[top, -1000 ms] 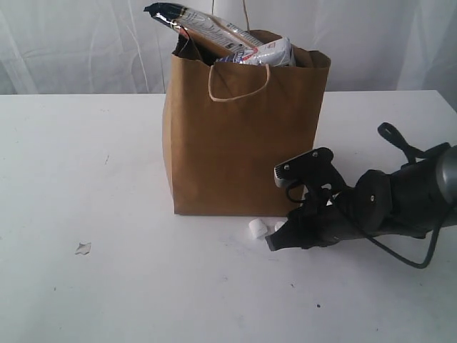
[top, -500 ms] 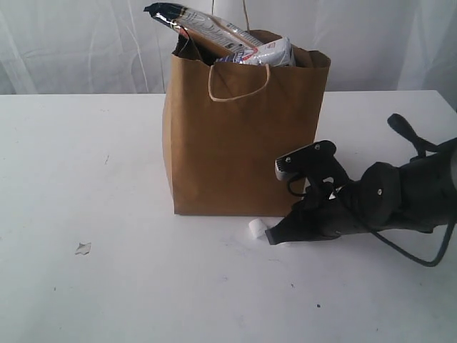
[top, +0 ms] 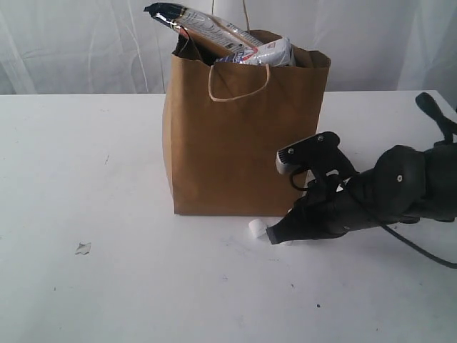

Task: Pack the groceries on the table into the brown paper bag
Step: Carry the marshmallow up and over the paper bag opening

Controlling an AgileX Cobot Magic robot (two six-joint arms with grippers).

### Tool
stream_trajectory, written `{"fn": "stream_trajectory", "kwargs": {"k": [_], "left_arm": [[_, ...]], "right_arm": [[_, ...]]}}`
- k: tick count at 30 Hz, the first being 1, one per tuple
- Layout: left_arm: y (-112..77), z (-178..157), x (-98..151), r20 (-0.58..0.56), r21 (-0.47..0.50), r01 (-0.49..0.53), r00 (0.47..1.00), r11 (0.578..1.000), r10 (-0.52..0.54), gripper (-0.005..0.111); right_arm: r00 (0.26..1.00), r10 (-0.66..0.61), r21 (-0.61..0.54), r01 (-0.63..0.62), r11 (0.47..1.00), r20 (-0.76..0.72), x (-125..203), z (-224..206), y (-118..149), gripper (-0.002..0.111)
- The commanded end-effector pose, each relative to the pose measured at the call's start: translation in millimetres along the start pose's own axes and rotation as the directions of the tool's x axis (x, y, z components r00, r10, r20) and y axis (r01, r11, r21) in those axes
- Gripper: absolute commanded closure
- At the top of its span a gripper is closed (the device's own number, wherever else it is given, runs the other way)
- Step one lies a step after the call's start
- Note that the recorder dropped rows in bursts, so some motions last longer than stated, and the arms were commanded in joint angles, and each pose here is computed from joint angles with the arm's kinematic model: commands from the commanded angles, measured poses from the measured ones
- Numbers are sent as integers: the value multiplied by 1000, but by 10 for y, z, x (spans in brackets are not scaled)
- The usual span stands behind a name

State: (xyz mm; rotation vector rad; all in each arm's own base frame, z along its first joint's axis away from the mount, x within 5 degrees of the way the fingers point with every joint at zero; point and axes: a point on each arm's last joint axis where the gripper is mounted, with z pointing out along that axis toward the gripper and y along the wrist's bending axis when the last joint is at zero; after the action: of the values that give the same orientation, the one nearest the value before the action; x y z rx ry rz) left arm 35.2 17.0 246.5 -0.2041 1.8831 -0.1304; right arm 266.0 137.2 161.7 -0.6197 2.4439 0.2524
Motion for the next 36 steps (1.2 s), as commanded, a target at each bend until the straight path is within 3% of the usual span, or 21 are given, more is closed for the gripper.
{"fn": "stream_trajectory", "kwargs": {"k": [1,12,18,22,26,28,30,36], "left_arm": [[4,1,7,5,-1,7,1000,1000,-7,107],[4,1,7,5,-1,7,1000,1000,-7,107],[4,1,7,5,-1,7,1000,1000,-7,107],[4,1,7,5,-1,7,1000,1000,-7,107],[4,1,7,5,-1,7,1000,1000,-7,107],[4,1,7,5,-1,7,1000,1000,-7,107],[4,1,7,5,-1,7,1000,1000,-7,107],[4,1,7,5,-1,7,1000,1000,-7,107]], "right_arm": [[1000,-4,-43,3,999,-16,-23,-197,46,104],[994,-24,-100,34,994,102,-207,-972,88,105],[947,-80,11,81,997,311,-501,-1615,-73,105],[880,-93,100,52,994,466,-738,-1994,-201,105],[706,-130,221,-39,974,697,-1077,-2314,-363,105],[638,-132,244,-89,966,758,-1237,-2373,-443,106],[626,-102,222,-116,968,773,-1368,-2304,-486,108],[738,-81,205,-79,976,670,-1536,-1801,-582,108]]}}
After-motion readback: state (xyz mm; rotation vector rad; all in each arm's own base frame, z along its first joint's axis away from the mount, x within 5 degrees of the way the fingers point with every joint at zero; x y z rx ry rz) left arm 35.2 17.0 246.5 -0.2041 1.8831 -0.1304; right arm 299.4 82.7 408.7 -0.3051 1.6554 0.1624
